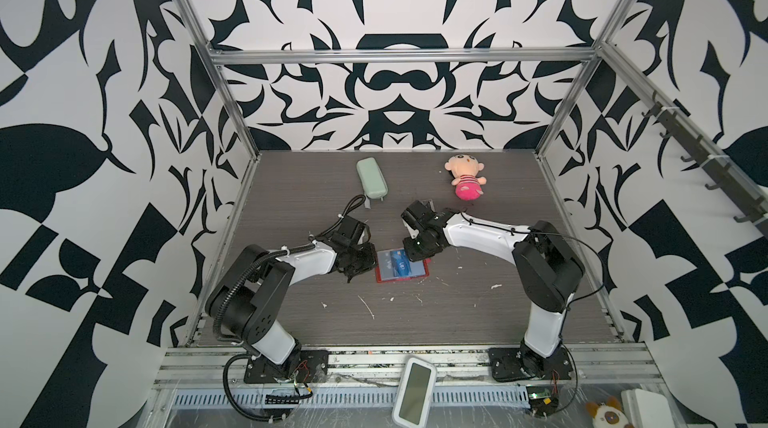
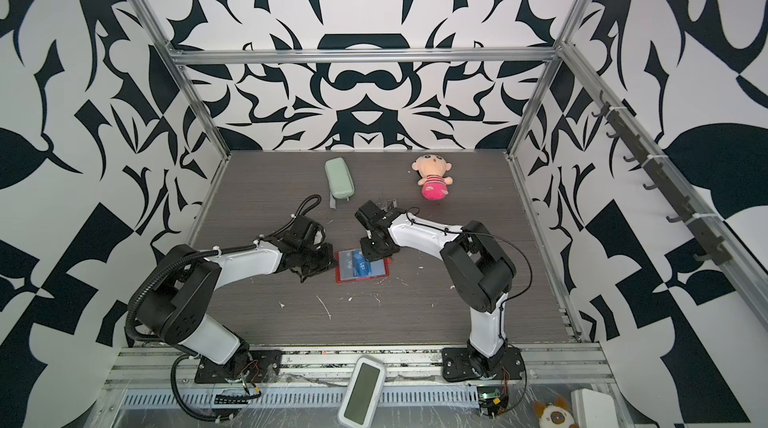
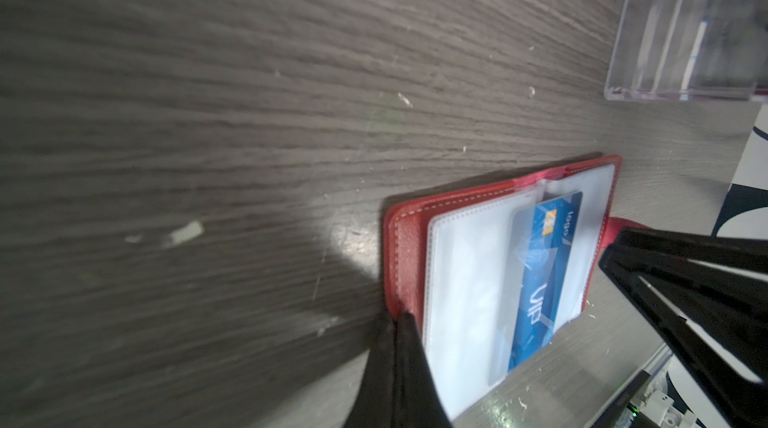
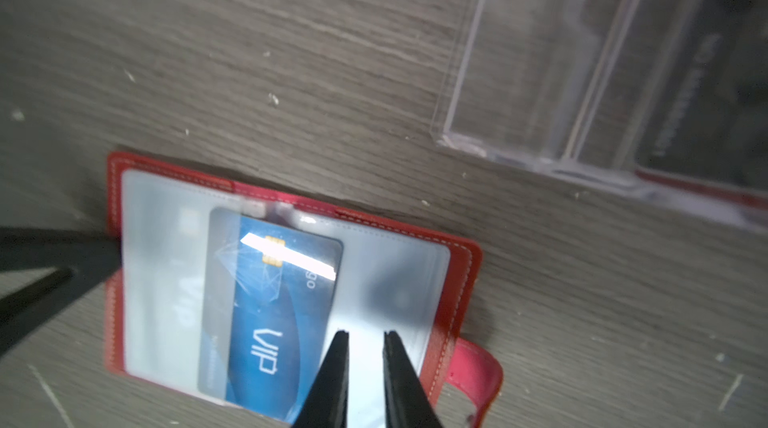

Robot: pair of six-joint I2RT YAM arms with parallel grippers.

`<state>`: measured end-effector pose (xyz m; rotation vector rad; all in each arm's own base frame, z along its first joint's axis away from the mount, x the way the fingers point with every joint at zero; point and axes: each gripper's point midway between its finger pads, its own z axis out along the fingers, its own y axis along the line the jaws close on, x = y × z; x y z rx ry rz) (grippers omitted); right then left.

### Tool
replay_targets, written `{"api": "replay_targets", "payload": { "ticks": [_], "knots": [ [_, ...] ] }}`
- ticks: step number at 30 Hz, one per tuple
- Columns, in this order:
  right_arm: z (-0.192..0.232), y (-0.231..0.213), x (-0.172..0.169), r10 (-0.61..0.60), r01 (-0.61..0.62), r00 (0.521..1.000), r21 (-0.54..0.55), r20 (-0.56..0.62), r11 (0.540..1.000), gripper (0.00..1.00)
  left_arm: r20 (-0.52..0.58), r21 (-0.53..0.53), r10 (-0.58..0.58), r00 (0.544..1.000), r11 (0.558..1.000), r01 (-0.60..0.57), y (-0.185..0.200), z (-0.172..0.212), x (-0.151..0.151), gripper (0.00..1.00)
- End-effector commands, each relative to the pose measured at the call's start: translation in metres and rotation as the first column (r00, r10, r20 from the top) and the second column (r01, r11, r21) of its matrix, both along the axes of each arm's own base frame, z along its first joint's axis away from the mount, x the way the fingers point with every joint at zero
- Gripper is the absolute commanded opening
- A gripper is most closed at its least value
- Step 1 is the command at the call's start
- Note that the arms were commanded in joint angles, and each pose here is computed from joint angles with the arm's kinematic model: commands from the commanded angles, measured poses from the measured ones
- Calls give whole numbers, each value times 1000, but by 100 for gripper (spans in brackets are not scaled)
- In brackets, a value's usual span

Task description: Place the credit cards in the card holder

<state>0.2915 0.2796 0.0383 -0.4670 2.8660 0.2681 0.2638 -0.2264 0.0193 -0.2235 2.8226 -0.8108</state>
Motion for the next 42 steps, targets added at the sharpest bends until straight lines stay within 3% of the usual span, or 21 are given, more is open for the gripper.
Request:
{"api": "replay_targets", "payload": {
  "ticks": [1,11,32,36,42],
  "knots": [
    [2,0,2,11,-10,1000,-45,7,999,14,-90,69,7,996,998,-1,14,-22,-19,0],
    [-9,14,-8,54,-55,997,-23,-61,998,8,-92,64,4,996,998,2,13,-22,-18,0],
    [-7,58,-29,148,-109,975,228,-163,968,5,-94,52,-3,996,999,8,9,-21,-17,0],
    [0,63,-29,155,-111,976,265,-153,958,5,-93,48,-5,996,999,10,8,-20,-17,0],
    [17,48,-15,93,-79,995,234,-49,969,6,-70,42,-39,997,998,42,4,-10,-12,0]
  ]
}}
